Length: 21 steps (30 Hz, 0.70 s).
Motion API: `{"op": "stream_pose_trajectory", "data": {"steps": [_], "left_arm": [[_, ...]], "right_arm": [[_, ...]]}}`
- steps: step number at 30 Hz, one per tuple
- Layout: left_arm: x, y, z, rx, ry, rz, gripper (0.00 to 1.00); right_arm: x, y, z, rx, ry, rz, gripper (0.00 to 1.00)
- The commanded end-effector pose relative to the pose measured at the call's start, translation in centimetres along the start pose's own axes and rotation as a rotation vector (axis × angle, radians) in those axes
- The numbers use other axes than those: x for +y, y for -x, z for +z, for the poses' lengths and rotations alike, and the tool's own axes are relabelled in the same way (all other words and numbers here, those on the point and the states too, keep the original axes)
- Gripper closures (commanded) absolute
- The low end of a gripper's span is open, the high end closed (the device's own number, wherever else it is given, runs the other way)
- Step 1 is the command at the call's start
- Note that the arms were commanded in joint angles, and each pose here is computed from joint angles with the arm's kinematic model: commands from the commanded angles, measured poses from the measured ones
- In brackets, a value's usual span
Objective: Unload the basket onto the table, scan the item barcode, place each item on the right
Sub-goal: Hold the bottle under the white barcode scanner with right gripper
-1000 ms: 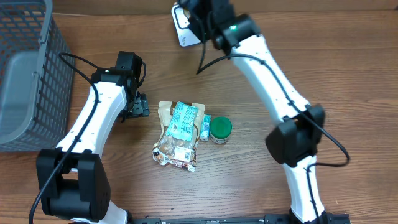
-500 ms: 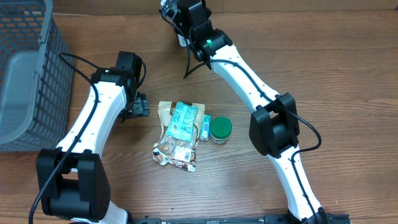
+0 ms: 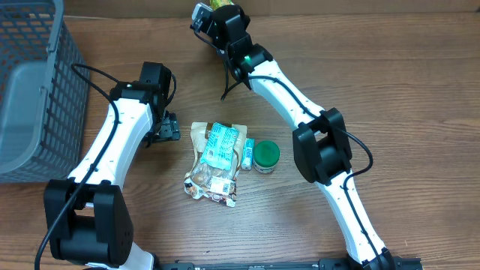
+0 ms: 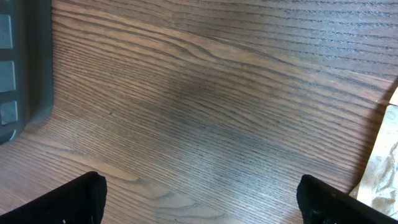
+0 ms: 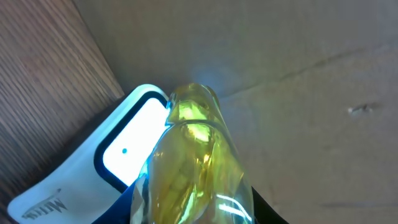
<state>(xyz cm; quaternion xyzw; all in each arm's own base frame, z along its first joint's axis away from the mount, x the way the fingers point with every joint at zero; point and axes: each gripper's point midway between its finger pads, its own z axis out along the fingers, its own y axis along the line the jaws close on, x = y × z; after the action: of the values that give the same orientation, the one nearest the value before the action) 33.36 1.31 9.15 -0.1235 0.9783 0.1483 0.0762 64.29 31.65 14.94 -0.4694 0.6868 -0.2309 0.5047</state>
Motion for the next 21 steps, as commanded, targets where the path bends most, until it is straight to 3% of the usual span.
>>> {"op": "stream_pose_trajectory", "data": {"steps": [1, 21], "left_arm": [[0.36, 0.79, -0.95, -0.037, 0.000, -0.027, 0.01], [0.36, 0.79, -0.95, -0.037, 0.000, -0.027, 0.00]], "right_arm": [[-0.46, -0.46, 0.28, 0.014, -0.018, -0.095, 0.96], [0.28, -0.75, 0.30, 0.018, 0.016, -0.017, 0.96]]}}
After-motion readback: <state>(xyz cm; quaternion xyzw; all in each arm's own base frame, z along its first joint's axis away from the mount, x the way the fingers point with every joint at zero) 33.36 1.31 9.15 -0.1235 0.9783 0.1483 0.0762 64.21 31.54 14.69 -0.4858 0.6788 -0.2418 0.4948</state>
